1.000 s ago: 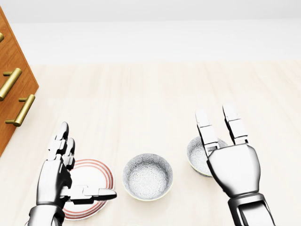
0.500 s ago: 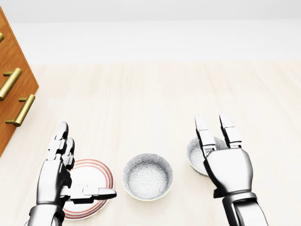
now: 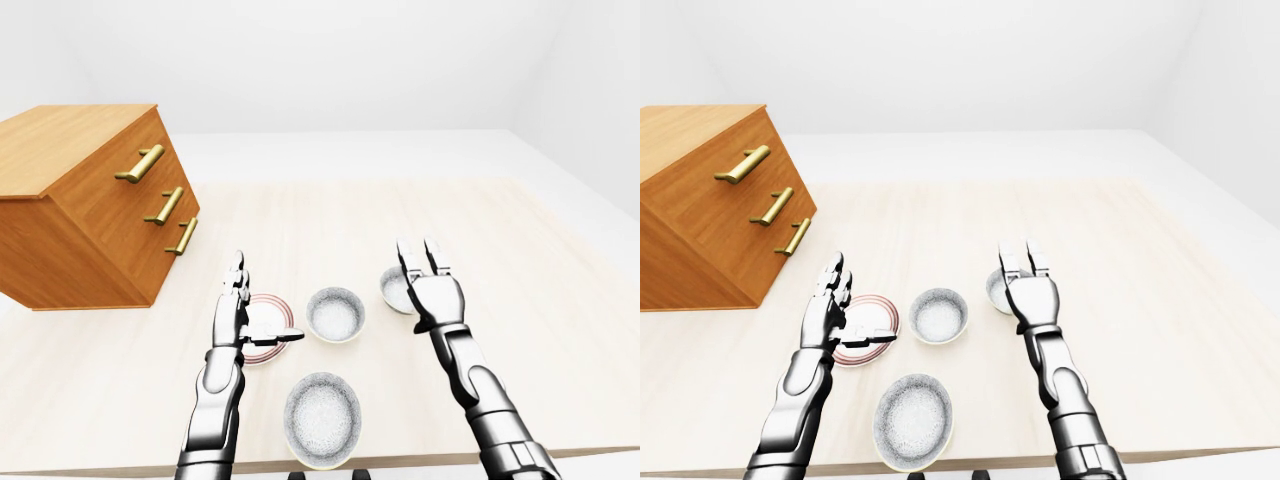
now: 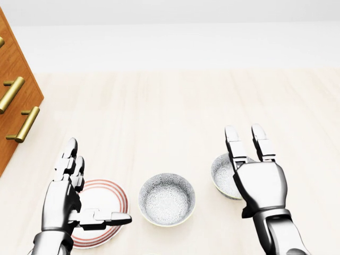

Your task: Stack the bowl at the front on the bowl in the middle.

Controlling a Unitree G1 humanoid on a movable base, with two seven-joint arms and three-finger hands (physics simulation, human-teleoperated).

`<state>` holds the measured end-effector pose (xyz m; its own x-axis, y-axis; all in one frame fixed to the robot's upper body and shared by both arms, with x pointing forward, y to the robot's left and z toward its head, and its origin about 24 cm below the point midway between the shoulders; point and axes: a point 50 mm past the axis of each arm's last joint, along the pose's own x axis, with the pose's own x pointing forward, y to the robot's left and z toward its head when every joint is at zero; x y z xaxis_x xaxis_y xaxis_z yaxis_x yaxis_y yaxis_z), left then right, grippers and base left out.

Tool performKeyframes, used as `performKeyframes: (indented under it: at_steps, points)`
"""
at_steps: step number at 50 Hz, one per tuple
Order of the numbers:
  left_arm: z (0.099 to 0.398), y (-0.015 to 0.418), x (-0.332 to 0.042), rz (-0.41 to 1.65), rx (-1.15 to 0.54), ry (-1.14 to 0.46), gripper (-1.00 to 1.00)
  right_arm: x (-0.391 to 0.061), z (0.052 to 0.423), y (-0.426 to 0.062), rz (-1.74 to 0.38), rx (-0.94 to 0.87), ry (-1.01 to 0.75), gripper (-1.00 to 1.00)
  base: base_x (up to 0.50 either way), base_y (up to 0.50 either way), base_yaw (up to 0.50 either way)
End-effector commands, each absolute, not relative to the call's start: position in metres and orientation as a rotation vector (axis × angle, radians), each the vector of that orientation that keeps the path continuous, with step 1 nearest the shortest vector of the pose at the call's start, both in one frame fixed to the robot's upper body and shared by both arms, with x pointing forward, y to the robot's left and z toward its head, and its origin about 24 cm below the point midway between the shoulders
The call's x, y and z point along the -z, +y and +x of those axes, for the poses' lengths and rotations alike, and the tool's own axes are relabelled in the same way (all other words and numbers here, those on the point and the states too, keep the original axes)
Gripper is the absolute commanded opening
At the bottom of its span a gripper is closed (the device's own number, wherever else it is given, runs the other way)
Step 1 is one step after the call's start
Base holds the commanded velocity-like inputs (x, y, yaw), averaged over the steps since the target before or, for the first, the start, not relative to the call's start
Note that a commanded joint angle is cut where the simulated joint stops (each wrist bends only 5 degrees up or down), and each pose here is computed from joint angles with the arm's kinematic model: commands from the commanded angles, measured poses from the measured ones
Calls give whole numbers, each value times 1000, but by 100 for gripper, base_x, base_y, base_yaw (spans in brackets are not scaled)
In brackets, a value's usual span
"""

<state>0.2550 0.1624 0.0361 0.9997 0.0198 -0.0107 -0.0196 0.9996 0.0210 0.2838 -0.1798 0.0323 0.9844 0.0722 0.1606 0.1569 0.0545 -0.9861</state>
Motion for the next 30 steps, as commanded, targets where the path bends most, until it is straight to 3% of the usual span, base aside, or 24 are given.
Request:
performKeyframes:
  at_steps: [1, 30]
  points:
    - [255, 162, -37, 21, -20, 12, 100, -33, 295, -179, -1552, 65, -207, 100, 0, 0, 0]
    - [256, 163, -35, 14, -21, 20, 100, -10, 318, -179, -1582, 31, -167, 100, 0, 0, 0]
